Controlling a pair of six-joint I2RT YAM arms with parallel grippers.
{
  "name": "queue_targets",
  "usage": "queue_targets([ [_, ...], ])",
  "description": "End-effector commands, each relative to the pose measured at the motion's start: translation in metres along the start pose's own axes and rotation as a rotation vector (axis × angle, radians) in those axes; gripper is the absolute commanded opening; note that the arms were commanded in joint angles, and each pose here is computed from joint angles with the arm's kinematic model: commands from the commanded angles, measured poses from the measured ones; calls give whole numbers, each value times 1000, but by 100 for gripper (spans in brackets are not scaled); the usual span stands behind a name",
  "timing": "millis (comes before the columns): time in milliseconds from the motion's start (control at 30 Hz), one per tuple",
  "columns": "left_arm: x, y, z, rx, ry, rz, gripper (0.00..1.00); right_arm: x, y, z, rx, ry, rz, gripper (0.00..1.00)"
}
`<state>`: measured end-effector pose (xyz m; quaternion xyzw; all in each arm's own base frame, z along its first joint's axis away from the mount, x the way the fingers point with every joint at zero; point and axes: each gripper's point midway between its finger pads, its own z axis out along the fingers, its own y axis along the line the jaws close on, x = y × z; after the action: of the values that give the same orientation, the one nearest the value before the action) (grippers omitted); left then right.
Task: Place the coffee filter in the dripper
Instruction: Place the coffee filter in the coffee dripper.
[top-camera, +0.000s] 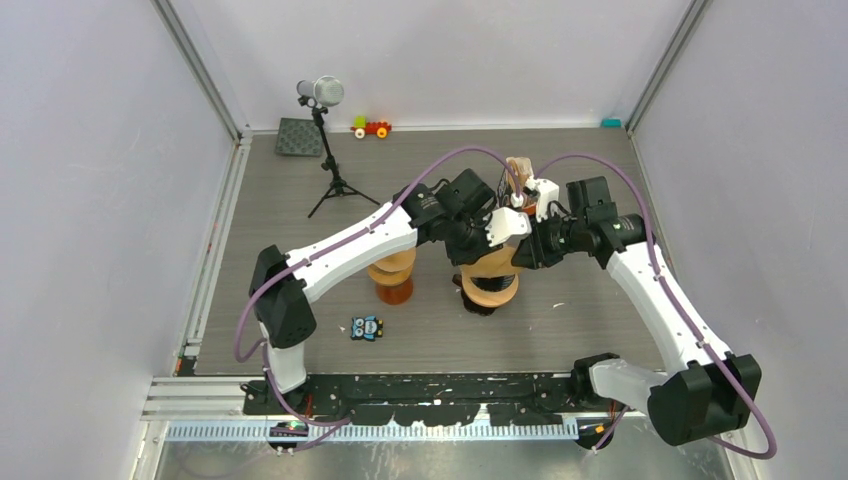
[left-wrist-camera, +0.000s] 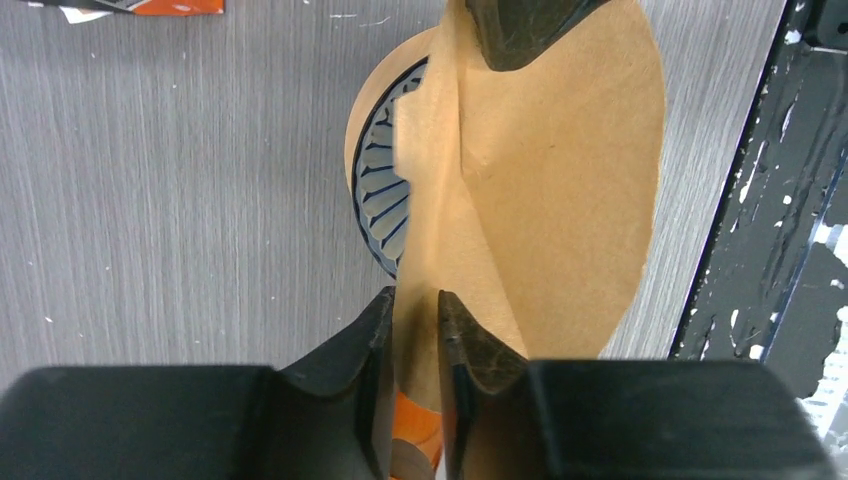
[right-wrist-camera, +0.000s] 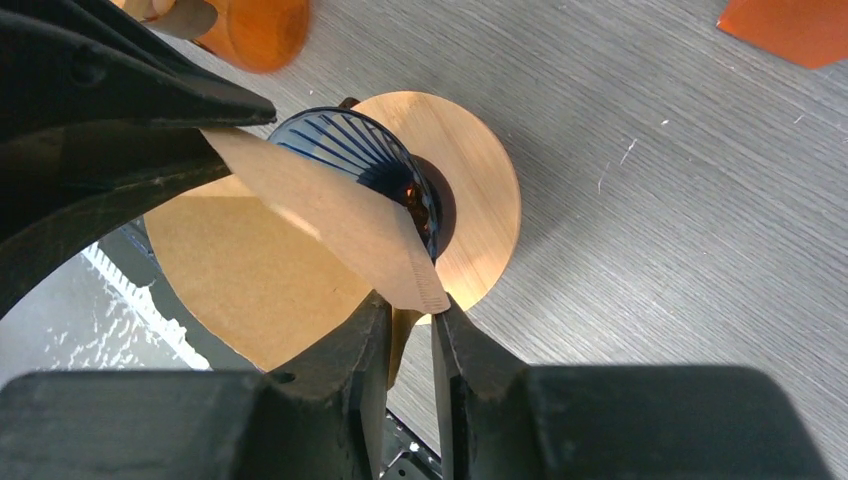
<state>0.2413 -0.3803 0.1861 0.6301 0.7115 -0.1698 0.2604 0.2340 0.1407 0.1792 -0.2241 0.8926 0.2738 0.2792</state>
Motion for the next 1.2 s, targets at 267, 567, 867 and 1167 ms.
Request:
queue_targets([
  [267,-31,-17,-12,150,-129,199,0,-25,2,-15,68,-90,-18,58],
  [567,-25,-30,-11,272,-91,304,0,-30,7,-14,15,-69,-112,68],
  [867,-13,-32,-13,293,-54,371,0,-29,12,-16,-34,-57,-177,64],
  [1167,-9,-32,-12,308,-32,388,0,-25,14,-6,-97,-24,-196,54],
])
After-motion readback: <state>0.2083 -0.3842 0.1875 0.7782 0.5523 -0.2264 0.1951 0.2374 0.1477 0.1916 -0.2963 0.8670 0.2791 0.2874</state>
